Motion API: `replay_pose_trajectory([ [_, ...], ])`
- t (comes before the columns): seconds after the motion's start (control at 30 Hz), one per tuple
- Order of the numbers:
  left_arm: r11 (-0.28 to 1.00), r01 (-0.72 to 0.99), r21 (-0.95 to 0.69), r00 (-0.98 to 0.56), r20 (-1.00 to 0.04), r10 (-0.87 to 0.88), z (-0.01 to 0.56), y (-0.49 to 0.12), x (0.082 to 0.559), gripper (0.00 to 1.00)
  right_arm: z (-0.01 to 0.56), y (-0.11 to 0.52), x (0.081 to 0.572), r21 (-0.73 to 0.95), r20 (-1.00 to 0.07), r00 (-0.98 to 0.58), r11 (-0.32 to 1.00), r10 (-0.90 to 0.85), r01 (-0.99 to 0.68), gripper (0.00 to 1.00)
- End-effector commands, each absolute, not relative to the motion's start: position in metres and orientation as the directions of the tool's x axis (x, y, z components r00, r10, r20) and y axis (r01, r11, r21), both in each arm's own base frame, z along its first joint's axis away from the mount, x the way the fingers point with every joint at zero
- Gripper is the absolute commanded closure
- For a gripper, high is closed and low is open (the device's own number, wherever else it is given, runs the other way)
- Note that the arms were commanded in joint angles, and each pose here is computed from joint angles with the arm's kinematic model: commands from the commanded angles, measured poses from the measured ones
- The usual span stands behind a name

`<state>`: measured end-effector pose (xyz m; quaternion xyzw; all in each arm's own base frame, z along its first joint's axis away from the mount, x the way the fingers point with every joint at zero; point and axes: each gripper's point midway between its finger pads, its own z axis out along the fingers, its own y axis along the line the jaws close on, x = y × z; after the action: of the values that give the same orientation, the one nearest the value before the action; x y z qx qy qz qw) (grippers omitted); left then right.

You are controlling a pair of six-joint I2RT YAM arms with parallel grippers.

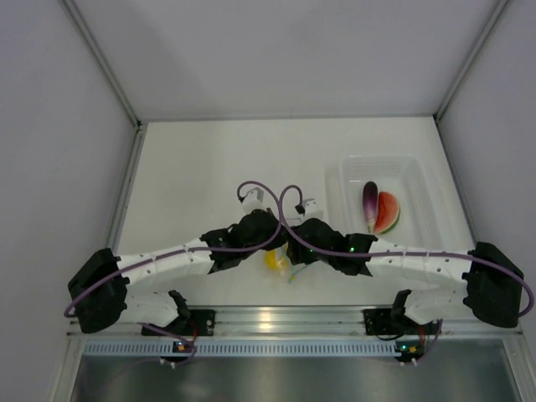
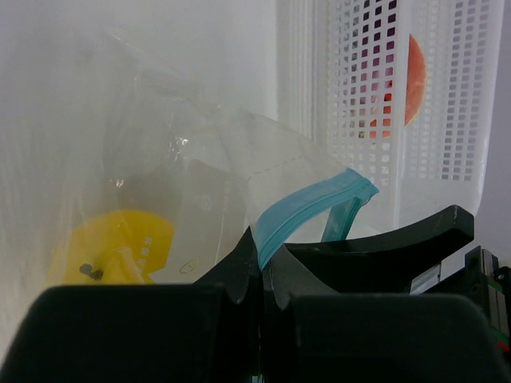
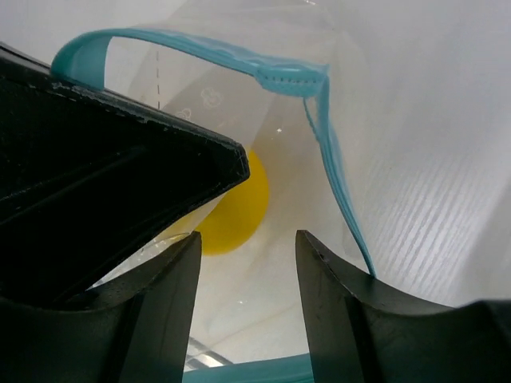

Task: Open the zip-top bag and remove the fake food

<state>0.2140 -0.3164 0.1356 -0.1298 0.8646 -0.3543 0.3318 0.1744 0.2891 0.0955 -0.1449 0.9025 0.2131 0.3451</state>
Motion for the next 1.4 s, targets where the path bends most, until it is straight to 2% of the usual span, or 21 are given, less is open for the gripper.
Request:
replay_pose_trajectory([
  [0.0,0.585,0.138,-0.799,-0.762,-0.463,-0.452,0.187,-0.356,0.216,1.0,0.14,0.302,0.195,0.37,-0.769,-0.636,0.852,0.058,-0.37,0.49],
  [0.1,0.539,0.136,-0.831,-0.784,-0.423,-0.455,0.197,-0.365,0.212,1.0,0.14,0.294,0.202,0.433,-0.754,-0.641,0.843,0.145,-0.319,0.51],
  [0.27,0.432,0.137,-0.891,-0.777,-0.367,-0.511,0.221,-0.367,0.209,1.0,0.121,0.289,0.202,0.474,-0.72,-0.67,0.834,0.182,-0.283,0.53],
  [0.47,0.425,0.126,-0.896,-0.785,-0.352,-0.51,0.218,-0.366,0.206,1.0,0.096,0.244,0.209,0.216,-0.741,-0.671,0.955,0.024,-0.204,0.5],
  [0.63,0.439,0.097,-0.893,-0.803,-0.331,-0.495,0.2,-0.365,0.202,1.0,0.091,0.2,0.21,-0.01,-0.733,-0.674,0.992,-0.091,-0.123,0.47],
  [0.7,0.441,0.085,-0.893,-0.806,-0.322,-0.497,0.193,-0.361,0.201,1.0,0.098,0.191,0.215,-0.038,-0.745,-0.662,0.995,-0.086,-0.087,0.47],
  [0.97,0.488,0.036,-0.872,-0.801,-0.317,-0.508,0.163,-0.349,0.2,1.0,0.122,0.245,0.205,0.194,-0.735,-0.675,0.936,-0.06,-0.294,0.43],
  [1.13,0.528,-0.002,-0.849,-0.806,-0.312,-0.504,0.136,-0.337,0.194,1.0,0.11,0.274,0.192,0.172,-0.66,-0.72,0.89,-0.215,-0.423,0.41],
  [1.37,0.549,-0.01,-0.835,-0.797,-0.326,-0.509,0.123,-0.323,0.19,1.0,0.116,0.302,0.171,0.296,-0.646,-0.74,0.832,-0.186,-0.468,0.38],
])
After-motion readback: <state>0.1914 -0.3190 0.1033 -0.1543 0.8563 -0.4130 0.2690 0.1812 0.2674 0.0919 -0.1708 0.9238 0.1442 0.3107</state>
